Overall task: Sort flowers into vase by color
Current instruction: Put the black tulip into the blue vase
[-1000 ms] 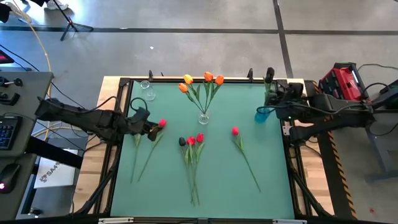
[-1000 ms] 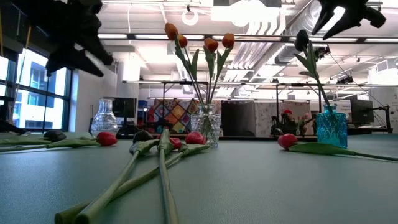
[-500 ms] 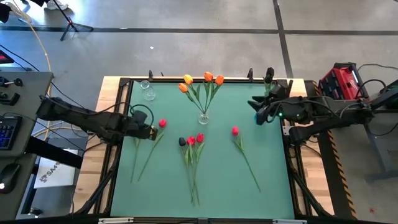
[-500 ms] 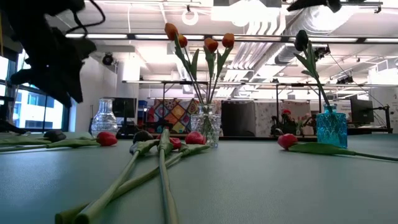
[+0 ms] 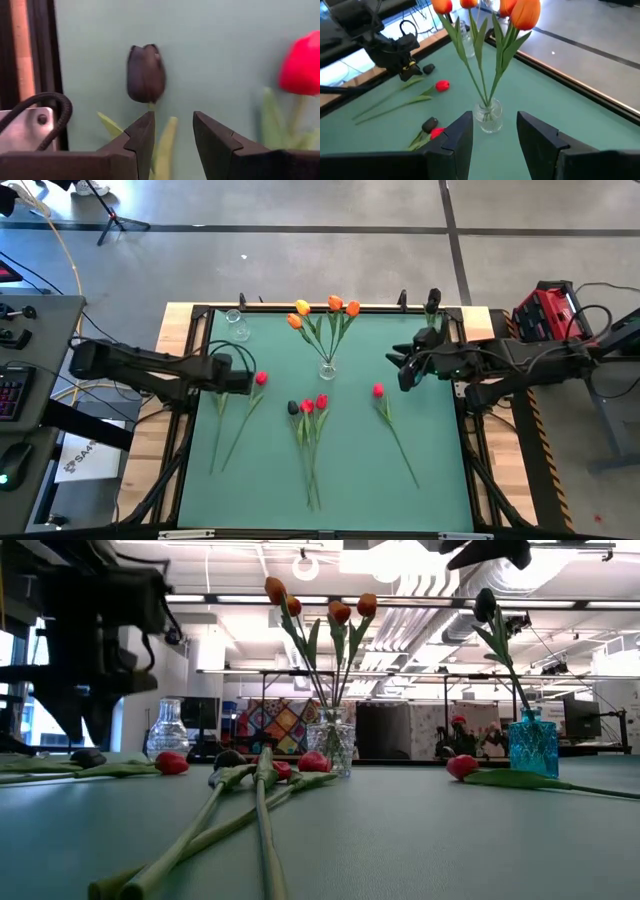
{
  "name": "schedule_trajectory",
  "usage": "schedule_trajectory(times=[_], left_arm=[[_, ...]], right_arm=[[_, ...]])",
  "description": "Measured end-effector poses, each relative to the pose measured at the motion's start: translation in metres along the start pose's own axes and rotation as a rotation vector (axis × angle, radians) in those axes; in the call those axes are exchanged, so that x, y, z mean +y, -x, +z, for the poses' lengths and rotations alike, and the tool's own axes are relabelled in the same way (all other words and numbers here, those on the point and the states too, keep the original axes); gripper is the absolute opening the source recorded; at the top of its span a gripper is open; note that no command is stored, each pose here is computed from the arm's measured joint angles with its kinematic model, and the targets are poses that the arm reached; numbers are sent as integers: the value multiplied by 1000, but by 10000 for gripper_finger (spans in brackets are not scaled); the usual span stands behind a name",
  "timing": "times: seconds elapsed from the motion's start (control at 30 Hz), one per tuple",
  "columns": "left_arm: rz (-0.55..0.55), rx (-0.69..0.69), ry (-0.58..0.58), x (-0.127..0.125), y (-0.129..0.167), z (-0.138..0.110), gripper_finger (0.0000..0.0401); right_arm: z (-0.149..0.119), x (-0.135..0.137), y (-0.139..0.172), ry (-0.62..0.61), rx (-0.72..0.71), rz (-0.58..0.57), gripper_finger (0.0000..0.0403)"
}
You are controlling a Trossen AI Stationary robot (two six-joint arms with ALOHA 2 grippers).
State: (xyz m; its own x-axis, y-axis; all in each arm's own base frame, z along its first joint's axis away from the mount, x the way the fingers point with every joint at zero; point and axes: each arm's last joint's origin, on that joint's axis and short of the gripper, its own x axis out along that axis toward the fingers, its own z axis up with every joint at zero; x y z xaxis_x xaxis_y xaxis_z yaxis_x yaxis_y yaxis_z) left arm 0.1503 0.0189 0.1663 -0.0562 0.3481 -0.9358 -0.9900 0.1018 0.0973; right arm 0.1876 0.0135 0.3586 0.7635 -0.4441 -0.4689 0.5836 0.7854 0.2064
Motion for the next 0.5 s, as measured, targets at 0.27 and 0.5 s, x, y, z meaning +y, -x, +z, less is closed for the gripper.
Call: schedule_trajectory(times=[0.27,0.5], left_arm=[[182,77,-99,-8,-28,5,121],[149,122,-176,-19,-41,11,111]], right_arm=[[-2,2,-4,14,17,-12,142],[-2,1,-4,42,19,-14,142]])
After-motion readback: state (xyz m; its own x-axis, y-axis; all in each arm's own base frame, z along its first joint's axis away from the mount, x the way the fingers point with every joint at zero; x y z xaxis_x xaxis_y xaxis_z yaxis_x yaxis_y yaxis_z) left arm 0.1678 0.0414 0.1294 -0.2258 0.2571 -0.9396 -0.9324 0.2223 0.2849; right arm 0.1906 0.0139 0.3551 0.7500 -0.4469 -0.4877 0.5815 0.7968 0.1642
